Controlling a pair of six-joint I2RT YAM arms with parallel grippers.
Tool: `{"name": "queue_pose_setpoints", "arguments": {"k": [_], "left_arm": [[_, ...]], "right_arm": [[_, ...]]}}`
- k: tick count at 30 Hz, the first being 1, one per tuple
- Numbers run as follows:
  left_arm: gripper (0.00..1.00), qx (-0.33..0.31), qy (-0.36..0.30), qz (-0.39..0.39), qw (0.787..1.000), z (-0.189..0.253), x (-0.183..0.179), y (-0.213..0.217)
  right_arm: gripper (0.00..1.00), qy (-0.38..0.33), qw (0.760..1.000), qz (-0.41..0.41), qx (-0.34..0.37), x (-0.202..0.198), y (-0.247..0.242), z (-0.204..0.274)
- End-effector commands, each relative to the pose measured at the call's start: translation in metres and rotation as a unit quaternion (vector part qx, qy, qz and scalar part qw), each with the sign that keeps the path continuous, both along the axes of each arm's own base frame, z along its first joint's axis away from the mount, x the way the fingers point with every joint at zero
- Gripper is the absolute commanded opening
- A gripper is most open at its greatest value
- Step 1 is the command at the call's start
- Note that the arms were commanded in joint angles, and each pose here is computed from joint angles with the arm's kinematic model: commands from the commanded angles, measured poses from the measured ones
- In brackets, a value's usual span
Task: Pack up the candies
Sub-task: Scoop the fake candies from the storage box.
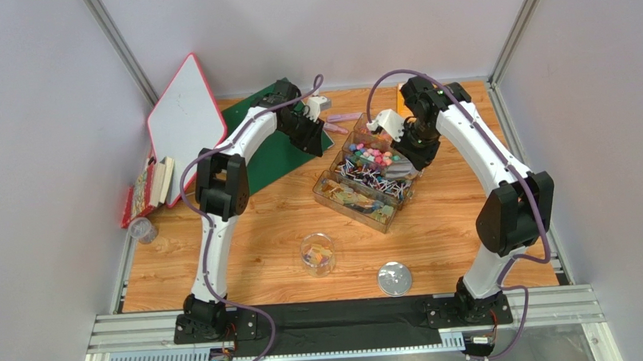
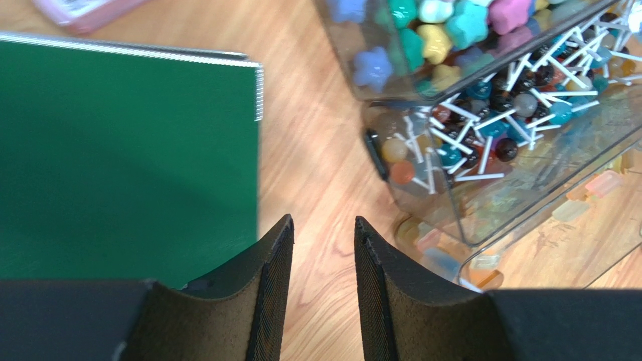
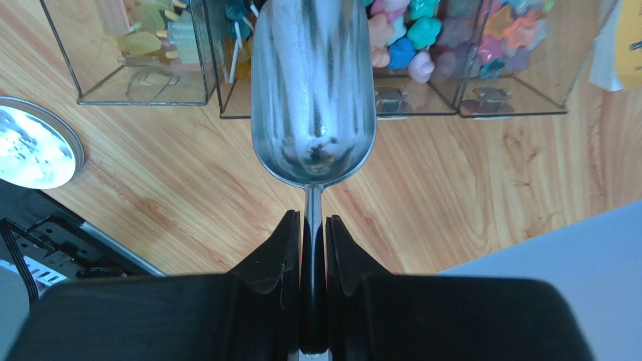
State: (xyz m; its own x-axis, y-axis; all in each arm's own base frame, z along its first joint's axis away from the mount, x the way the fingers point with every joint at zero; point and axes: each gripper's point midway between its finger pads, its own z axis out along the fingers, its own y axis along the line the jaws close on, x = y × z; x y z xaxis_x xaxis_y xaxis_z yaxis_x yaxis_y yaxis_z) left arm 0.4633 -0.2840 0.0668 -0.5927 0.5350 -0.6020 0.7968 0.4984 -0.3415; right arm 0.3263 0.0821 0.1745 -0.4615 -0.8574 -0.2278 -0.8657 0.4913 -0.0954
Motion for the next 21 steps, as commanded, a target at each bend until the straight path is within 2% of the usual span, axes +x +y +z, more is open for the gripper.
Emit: {"name": "queue_pose_setpoints", "arguments": {"k": [1,8,15,21], "left_arm": [[0.42,-0.026,-0.012,-0.037,0.999,0.007,-0.01,-0.02],[0.41,-0.032,0.0,-0.044,0.998,0.004,-0.02,-0.026],[0.41,-0.038,0.016,-0.062,0.997,-0.003,-0.039,-0.037],[0.41,-0.05,0.015,-0.059,0.997,0.001,-0.04,-0.043]], "right_arm": [[0.0,0.146,0.986,-0.01,-0.077,-0.092,-0.033,0.006],[0.0,0.166,0.981,-0.015,-0.1,-0.105,-0.033,-0.002],[0.0,0.161,0.976,-0.024,-0.145,-0.092,-0.027,-0.007],[0.0,0.177,0.967,-0.033,-0.179,-0.089,-0.02,-0.02]]}}
